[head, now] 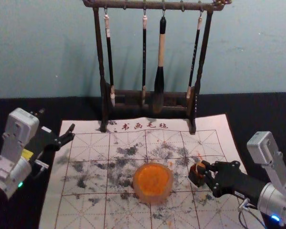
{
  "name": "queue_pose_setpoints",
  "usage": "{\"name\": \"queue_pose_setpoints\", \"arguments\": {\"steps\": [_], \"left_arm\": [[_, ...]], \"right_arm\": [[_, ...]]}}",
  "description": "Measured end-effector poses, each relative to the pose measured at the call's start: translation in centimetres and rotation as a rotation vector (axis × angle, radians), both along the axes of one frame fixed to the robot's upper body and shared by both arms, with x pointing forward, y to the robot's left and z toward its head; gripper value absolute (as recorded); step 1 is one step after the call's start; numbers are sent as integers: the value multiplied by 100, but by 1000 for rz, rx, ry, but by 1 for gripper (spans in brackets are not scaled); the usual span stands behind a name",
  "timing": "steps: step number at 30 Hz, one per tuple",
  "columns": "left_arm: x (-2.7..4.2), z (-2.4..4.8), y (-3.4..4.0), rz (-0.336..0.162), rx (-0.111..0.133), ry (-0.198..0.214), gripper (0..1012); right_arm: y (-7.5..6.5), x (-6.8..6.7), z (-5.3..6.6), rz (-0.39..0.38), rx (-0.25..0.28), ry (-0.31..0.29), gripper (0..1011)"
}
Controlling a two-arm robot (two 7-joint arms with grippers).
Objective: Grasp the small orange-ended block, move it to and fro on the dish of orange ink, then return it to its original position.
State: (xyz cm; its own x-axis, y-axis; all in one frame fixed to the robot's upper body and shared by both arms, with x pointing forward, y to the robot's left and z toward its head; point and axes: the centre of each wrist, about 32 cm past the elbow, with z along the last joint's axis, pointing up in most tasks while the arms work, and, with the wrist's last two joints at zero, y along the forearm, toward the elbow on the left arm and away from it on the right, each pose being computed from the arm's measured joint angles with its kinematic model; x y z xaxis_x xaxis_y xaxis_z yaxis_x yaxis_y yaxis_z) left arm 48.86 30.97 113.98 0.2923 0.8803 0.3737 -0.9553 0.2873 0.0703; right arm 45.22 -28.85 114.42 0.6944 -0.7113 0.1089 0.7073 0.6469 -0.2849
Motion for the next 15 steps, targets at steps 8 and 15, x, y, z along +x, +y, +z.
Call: {"name": "queue_pose_setpoints", "arguments": {"steps": [8,15], "left_arm": [[0,0,0,0,0,0,1001],[0,0,0,0,0,0,1001]], "right_arm": [[0,0,0,0,0,0,78],[0,0,0,0,0,0,78]]}}
